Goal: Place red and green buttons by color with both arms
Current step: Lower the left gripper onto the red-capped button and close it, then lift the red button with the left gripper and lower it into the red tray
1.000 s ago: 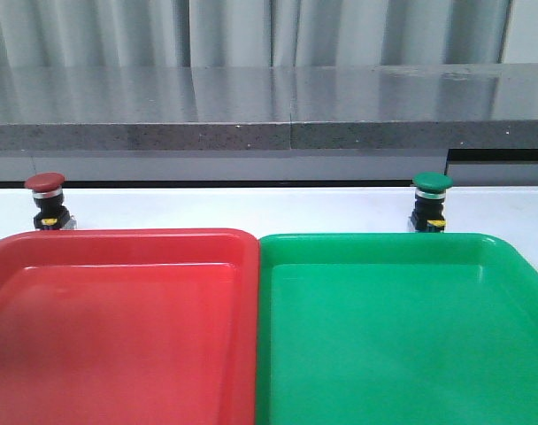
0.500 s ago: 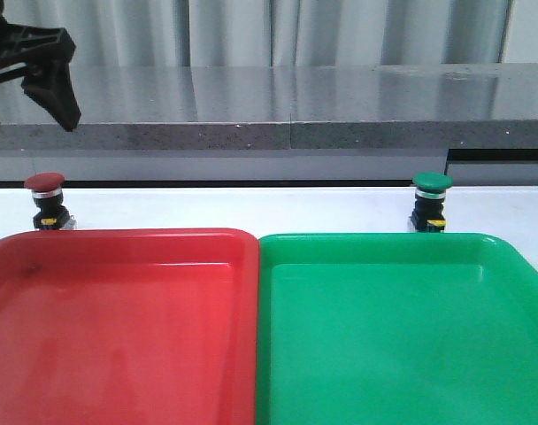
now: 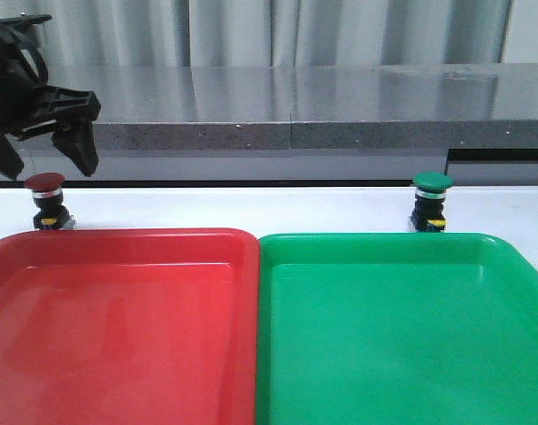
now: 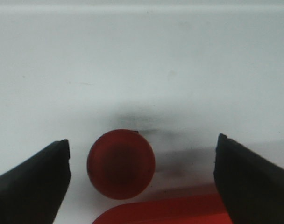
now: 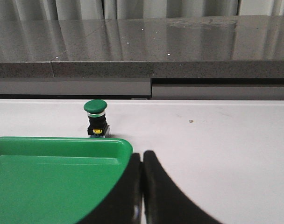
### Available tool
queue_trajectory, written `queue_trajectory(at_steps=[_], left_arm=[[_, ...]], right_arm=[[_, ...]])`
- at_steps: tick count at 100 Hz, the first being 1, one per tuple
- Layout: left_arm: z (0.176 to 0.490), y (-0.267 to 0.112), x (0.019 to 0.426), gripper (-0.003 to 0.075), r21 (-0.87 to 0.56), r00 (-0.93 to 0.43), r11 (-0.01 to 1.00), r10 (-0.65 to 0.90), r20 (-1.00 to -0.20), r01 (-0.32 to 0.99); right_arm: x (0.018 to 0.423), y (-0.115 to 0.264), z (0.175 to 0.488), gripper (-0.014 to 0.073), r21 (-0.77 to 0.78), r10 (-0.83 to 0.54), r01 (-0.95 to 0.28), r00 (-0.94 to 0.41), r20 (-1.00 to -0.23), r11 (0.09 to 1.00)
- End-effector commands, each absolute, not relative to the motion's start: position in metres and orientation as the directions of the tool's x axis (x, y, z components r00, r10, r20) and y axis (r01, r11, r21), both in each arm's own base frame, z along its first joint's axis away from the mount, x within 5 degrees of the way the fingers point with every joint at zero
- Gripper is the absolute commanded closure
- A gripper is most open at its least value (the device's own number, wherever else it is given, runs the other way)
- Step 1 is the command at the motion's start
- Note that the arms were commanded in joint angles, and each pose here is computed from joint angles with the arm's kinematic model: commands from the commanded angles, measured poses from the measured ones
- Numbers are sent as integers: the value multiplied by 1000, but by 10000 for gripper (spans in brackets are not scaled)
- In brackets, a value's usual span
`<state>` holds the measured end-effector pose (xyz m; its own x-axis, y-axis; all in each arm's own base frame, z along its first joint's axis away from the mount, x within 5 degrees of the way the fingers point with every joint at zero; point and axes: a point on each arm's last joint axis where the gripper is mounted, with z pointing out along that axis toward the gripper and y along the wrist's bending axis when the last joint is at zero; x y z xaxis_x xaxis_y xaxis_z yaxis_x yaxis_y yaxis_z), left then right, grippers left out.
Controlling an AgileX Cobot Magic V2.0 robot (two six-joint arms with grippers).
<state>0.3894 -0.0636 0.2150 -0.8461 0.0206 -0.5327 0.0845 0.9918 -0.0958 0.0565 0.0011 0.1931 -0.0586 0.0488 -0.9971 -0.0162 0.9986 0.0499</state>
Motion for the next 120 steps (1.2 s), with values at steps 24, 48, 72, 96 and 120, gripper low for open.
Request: queue_trajectory(at_steps=[24, 48, 72, 96, 120], left_arm=[[227, -67, 400, 134, -112, -792, 990, -5, -611, 80], [224, -67, 401, 178, -112, -792, 991, -5, -610, 79], [224, -67, 402, 363, -112, -787, 991, -7, -617, 79], [228, -67, 402, 458, -113, -776, 990, -9, -631, 81], [257, -66, 392, 472, -125, -743, 988, -21, -669, 85]], right_arm=[[54, 1, 206, 704, 39, 40, -14, 58, -997, 999], [54, 1, 206, 704, 39, 40, -14, 58, -997, 999], [54, 1, 206, 704, 39, 40, -14, 58, -997, 999], [54, 1, 206, 704, 39, 40, -14, 58, -997, 999], [54, 1, 206, 704, 39, 40, -14, 58, -997, 999]])
